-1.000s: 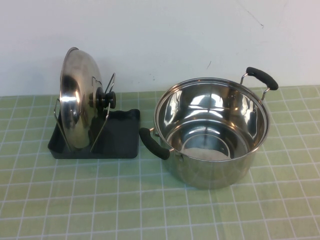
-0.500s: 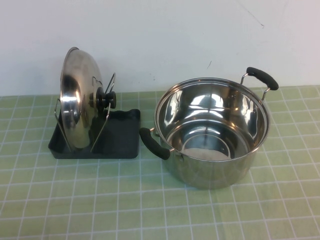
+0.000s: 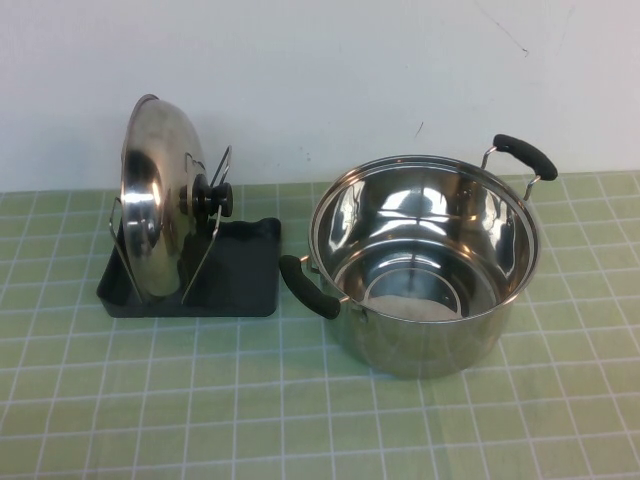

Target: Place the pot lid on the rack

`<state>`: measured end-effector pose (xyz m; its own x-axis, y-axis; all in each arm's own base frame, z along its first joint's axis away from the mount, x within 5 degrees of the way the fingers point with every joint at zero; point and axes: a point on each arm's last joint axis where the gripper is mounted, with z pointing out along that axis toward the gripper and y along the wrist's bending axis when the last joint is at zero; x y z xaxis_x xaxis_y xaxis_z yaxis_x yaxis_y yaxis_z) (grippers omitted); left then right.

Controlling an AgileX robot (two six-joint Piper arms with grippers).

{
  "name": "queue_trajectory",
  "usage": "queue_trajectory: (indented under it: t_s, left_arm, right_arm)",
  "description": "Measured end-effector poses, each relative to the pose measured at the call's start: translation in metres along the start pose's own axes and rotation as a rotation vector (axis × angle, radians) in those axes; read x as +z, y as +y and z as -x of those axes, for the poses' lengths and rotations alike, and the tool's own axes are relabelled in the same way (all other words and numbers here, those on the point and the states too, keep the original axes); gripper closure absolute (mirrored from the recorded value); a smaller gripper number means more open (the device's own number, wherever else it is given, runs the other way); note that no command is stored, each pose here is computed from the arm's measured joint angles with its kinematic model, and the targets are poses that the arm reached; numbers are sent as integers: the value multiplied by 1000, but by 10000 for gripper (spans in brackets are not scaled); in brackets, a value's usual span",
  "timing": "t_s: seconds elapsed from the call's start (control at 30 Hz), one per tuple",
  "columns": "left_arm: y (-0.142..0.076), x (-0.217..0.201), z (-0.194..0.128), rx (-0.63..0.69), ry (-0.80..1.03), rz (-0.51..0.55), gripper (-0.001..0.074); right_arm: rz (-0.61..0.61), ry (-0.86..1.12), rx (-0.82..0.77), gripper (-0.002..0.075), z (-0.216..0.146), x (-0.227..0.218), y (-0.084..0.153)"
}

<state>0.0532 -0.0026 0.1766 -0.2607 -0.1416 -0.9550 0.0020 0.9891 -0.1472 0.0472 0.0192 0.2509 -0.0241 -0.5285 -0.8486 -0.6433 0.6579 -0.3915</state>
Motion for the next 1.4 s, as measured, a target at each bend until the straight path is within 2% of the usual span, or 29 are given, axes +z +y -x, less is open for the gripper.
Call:
queue_trajectory:
  t_s: [1.4]
  left_arm:
    - [-1, 0, 0, 91, 4, -18, 735]
  right_arm:
    - [0, 0, 0, 727, 0, 0, 0]
